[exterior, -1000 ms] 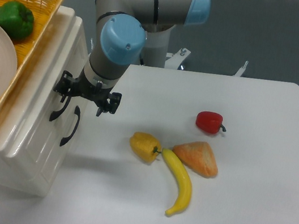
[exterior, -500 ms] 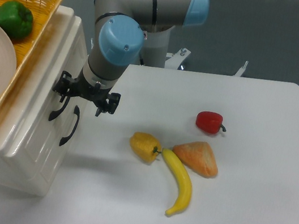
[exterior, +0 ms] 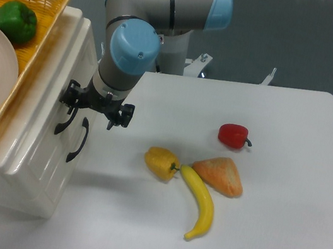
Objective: Slide the top white drawer open
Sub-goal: 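Lower the gripper and hook the upper drawer's black handle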
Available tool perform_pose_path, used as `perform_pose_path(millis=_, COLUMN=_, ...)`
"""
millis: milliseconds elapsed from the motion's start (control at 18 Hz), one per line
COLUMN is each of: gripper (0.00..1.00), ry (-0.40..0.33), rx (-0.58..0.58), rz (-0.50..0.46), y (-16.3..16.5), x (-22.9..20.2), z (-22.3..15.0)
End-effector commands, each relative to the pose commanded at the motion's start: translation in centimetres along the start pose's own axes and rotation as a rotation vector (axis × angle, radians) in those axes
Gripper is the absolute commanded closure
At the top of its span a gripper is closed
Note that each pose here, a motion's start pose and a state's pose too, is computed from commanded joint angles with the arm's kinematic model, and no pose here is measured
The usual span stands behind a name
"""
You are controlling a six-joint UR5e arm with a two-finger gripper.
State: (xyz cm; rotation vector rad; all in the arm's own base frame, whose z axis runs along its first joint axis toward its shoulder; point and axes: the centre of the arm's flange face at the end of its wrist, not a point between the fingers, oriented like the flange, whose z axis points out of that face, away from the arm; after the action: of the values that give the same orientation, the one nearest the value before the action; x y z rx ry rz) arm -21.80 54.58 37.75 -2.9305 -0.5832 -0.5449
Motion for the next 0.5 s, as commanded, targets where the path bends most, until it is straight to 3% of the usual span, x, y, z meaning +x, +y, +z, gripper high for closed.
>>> perform_pose_path(millis=500, gripper=0.00, ry=0.003, rx=-0.016, rz=-0.002, y=0.21, x=0.02, z=0.30)
